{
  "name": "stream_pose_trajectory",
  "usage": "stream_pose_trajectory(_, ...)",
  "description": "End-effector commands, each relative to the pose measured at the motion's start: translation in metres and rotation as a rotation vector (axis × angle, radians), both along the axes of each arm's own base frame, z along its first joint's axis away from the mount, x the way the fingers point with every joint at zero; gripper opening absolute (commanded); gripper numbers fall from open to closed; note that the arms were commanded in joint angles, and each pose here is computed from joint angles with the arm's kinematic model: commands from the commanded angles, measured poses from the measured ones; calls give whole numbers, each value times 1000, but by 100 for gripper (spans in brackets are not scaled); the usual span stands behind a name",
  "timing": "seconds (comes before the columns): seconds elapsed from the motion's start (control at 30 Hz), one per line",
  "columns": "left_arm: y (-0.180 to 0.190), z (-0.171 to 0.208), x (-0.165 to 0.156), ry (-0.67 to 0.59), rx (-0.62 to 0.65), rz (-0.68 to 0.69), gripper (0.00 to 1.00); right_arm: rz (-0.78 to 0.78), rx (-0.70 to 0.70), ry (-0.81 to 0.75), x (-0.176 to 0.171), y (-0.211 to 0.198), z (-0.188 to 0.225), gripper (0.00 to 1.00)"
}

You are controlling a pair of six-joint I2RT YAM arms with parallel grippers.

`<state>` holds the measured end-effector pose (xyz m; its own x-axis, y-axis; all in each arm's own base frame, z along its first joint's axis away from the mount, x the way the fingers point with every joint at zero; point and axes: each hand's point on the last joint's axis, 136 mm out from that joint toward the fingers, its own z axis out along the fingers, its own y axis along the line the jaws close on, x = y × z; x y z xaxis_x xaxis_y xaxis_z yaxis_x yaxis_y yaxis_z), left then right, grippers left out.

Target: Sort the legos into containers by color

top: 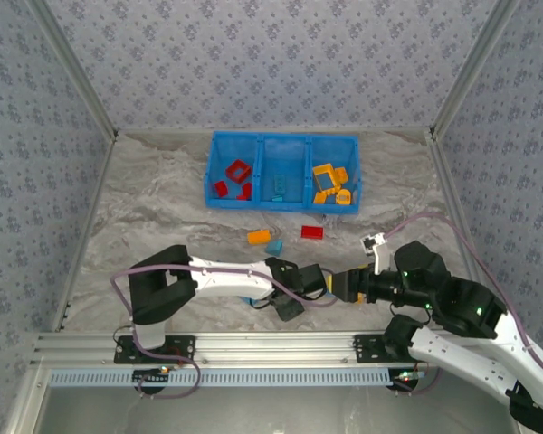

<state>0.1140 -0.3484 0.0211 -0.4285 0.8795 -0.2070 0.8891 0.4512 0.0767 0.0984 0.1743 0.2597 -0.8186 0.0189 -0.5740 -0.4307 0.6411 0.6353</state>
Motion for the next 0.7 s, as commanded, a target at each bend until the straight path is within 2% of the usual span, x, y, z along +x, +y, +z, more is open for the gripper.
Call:
stream_pose_trajectory(0.0,-3,3,10,-35,-9,16,35,-17,-12,24,0,-2,-9,72)
stream_pose_trajectory(0.07,-3,15,18,-81,-38,45,28,-17,-17,23,1,-1,-11,71)
stream_pose_trajectory(0.2,6,52,41,-135,-126,155,27,8,-32,-6,3,3,-11,71)
stream_pose_trajectory(0.33,38,101,82,-155,-253,345,29,84,-83,-25,14,30,-12,70)
stream_pose_trajectory(0.5,90,136,141,-102,-389,620,31,190,-154,-233,31,83,5,71)
stream_pose_trajectory(0.67,120,143,203,-75,-422,807,30,136,-212,-553,63,140,29,71)
